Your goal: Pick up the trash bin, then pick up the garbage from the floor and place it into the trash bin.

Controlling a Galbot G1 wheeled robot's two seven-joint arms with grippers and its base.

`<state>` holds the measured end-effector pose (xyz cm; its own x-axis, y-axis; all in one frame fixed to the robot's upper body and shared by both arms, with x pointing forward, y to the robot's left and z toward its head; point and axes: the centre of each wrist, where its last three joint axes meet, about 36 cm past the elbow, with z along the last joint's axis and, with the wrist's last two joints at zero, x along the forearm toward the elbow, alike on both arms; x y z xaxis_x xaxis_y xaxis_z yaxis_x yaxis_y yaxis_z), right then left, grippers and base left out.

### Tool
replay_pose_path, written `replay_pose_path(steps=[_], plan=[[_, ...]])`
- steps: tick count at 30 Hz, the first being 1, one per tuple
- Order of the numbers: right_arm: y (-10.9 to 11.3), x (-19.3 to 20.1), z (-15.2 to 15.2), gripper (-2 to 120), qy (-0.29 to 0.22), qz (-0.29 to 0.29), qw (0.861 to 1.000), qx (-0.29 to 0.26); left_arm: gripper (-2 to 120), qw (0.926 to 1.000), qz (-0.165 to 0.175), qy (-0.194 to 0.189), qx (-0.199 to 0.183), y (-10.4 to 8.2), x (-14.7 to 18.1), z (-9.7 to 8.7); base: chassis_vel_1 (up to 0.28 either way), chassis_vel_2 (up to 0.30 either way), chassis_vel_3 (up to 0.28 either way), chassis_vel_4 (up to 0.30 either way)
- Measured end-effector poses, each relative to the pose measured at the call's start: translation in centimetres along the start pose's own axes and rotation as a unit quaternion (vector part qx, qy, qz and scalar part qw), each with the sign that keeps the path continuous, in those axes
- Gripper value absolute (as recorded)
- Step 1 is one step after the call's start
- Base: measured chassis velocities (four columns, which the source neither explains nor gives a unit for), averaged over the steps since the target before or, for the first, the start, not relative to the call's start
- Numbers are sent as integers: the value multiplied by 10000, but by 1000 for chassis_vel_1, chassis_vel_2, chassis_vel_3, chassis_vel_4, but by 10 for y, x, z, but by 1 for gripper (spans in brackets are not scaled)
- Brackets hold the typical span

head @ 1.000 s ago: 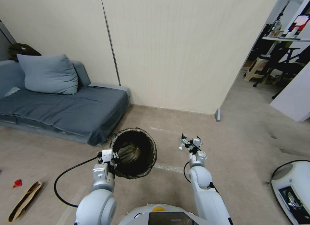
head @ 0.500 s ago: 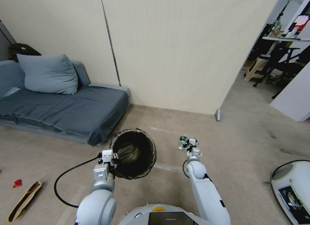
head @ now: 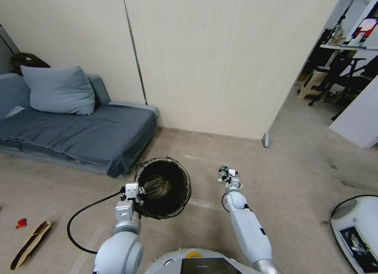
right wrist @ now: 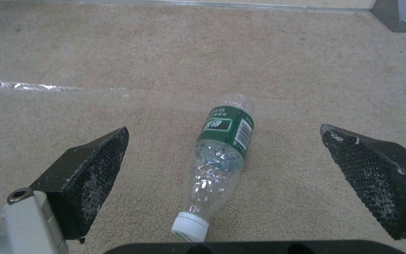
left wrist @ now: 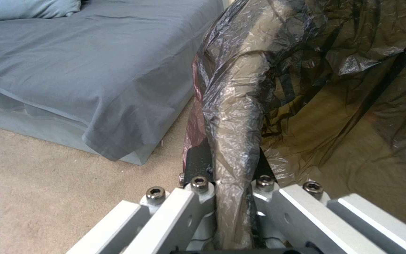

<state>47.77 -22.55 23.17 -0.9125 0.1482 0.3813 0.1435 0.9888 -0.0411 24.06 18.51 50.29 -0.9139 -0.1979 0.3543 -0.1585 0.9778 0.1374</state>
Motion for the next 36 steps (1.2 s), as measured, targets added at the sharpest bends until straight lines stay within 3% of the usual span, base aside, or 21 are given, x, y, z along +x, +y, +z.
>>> replay_pose_path(steps=[9,21,36], plan=[[6,-13,15,100,183,-99,9997,93,0,10000,28,-11,7,-3,0,1,0,0,0,0],[14,-32,9,100,379,-155,9991,77,0,10000,48,-12,-14,-5,1,2,0,0,0,0],[3,-59,5,100,763,-60,9971,25,0,10000,55,9,-56,-5,2,3,0,0,0,0]])
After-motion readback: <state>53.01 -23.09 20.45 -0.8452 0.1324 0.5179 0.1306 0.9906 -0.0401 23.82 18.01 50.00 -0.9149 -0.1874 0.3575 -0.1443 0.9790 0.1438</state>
